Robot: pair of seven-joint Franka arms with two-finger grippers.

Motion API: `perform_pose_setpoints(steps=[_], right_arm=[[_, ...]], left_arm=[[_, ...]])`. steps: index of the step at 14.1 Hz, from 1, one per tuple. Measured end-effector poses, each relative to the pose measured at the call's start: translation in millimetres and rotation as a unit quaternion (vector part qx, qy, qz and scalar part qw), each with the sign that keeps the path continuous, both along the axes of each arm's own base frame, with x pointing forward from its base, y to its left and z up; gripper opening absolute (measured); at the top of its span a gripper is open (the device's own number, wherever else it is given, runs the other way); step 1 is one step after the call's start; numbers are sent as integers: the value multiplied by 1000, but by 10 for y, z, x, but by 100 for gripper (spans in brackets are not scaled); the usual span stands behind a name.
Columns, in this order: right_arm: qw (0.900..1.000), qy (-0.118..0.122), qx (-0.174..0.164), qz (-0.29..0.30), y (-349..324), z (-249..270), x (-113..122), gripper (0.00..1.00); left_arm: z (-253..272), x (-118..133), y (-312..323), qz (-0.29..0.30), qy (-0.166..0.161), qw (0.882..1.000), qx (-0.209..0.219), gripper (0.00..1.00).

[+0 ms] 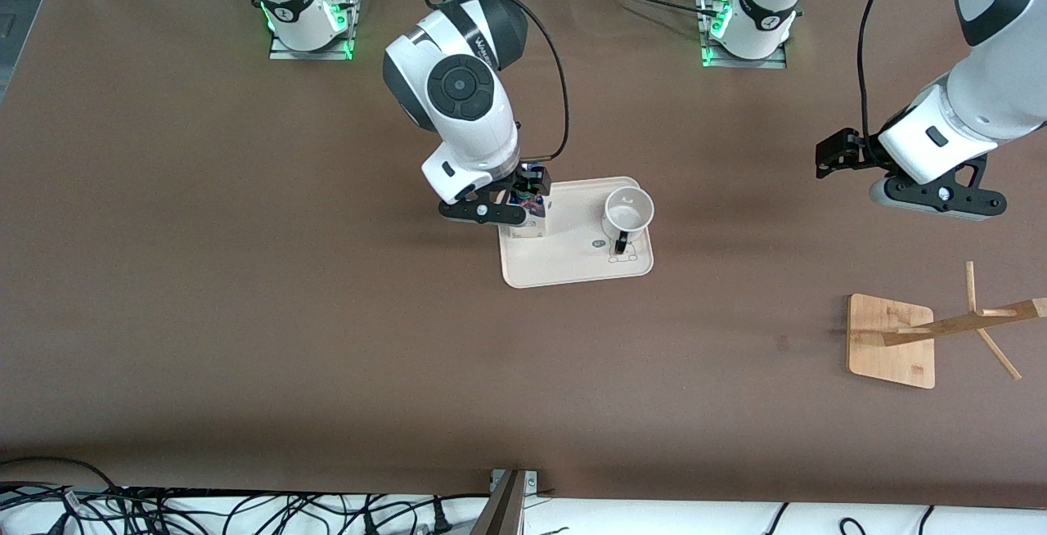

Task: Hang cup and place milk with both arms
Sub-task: 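Lower the right gripper around the milk carton and close it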

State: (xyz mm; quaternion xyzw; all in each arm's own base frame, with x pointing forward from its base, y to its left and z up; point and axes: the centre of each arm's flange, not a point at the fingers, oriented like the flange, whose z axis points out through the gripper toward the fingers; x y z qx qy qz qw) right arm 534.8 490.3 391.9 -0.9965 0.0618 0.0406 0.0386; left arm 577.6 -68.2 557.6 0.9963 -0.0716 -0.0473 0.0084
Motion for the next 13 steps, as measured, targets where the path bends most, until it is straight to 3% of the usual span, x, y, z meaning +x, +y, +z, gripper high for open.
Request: perform_pose_setpoints(steps=[13], right_arm=[[1000, 6, -13, 16, 269, -326, -189, 100]], left_arm=[[-1, 0, 5, 0, 0, 1000, 0, 100]])
